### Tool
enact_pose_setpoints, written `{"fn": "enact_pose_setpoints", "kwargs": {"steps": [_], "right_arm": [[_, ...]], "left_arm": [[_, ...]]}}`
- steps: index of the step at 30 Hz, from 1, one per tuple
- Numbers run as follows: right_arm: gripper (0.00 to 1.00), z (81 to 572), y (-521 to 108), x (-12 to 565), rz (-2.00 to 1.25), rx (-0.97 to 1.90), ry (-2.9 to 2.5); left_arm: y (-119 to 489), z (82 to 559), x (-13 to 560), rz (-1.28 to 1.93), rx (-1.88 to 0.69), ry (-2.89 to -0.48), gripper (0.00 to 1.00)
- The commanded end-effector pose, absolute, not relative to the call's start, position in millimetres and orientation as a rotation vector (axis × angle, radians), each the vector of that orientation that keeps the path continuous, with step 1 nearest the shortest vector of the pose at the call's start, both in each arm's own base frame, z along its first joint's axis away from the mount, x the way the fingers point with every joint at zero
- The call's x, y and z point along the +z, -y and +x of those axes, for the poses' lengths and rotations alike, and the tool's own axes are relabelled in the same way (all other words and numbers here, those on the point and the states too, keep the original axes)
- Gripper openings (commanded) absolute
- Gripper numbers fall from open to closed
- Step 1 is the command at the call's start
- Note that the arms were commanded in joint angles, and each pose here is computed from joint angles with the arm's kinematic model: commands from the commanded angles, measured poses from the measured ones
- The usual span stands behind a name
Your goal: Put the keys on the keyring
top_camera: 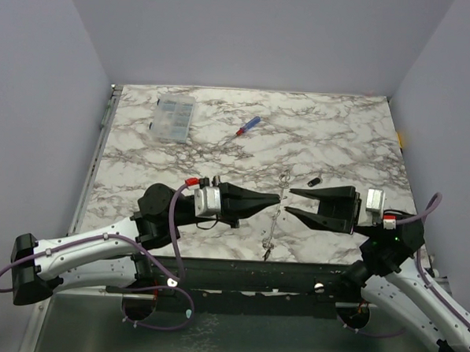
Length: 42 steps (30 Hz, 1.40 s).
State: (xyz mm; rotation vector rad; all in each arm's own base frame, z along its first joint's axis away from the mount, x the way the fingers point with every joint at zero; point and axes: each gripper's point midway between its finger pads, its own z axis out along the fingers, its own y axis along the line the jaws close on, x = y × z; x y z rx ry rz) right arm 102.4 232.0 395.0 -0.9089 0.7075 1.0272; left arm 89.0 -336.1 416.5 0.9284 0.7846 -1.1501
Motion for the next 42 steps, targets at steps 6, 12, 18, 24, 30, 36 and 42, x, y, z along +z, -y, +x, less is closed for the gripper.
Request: {"fn": "enact_pose_setpoints", "kwargs": {"steps": [6,12,18,24,30,36,42], "right_arm": [[0.45,70.6,-235.5,419.2,-1.004,1.152,-0.588],[0.41,68.6,-240.2,417.1,-1.059,1.177,-0.622],[0.40,69.1,-244.5,414.9,-1.107,1.196,-0.674],[0.35,76.5,-251.2,405.8,-1.129,1.216,-0.754],[0.32,79.3,-252.5,402.0,-1.135,1.210,-0.775],[0.32,82.6,-250.1,399.4,-1.144,1.162,-0.801],[0.34,87.1,-243.8,403.7,-1.121,1.092,-0.821]], "left_arm": [[329.3,71.8,432.2,0.911,-1.233,-0.682,0.00],[329.7,69.8,429.5,0.923,-1.238,-0.676,0.00],[332.6,68.8,426.8,0.937,-1.245,-0.677,0.00],[336.5,67.7,427.4,0.952,-1.252,-0.670,0.00],[336.8,66.3,428.6,0.958,-1.256,-0.663,0.00],[334.6,66.3,430.5,0.952,-1.253,-0.658,0.00],[333.8,66.0,429.7,0.950,-1.253,-0.661,0.00]]}}
